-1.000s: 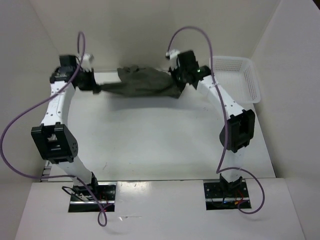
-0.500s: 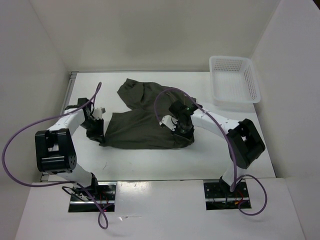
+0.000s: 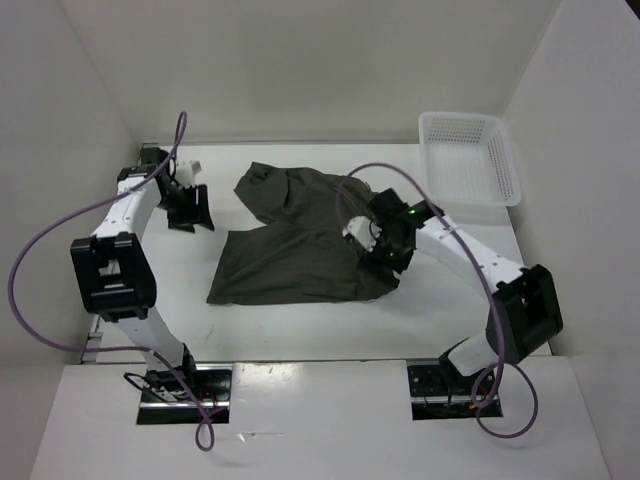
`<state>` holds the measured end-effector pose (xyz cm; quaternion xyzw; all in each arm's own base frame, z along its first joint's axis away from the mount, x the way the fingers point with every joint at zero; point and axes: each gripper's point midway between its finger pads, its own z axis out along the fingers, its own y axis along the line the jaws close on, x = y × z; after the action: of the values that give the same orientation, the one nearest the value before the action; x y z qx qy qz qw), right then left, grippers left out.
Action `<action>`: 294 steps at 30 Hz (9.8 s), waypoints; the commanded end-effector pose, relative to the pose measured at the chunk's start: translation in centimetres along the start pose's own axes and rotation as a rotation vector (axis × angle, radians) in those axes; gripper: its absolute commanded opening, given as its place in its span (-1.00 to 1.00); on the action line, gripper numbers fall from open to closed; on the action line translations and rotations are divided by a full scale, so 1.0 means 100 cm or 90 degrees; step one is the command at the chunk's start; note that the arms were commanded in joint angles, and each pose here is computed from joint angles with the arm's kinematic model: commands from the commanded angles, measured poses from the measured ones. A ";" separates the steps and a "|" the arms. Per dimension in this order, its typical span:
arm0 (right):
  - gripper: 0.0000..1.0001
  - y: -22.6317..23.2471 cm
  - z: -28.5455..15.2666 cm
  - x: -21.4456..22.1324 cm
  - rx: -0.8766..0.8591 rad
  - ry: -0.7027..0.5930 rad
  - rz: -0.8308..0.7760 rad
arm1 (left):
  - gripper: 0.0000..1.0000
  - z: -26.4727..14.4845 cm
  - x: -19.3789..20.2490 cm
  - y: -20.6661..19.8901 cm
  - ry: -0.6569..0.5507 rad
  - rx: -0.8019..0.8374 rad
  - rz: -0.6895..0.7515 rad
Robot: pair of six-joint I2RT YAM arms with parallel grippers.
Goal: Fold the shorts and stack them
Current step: Flatten the shorts out, then fold the shorts
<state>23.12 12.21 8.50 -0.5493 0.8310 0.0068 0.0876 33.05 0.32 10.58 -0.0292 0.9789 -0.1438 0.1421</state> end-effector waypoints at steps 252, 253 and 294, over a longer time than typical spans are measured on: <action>-1.00 -0.040 -0.059 -0.097 0.232 -0.369 -0.191 | -0.62 0.004 -0.058 -0.096 0.014 -0.046 0.204; -1.00 -0.032 -0.061 -0.099 0.226 -0.370 -0.210 | -0.62 0.007 -0.054 -0.095 0.024 -0.047 0.202; 0.75 0.026 -0.128 -0.138 0.143 -0.566 0.047 | 0.26 0.021 -0.131 -0.139 -0.127 0.044 0.248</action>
<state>21.66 23.99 23.38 -0.5742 0.6233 0.1009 0.5212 45.38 -9.19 18.74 0.1261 0.9424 -0.0982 0.2938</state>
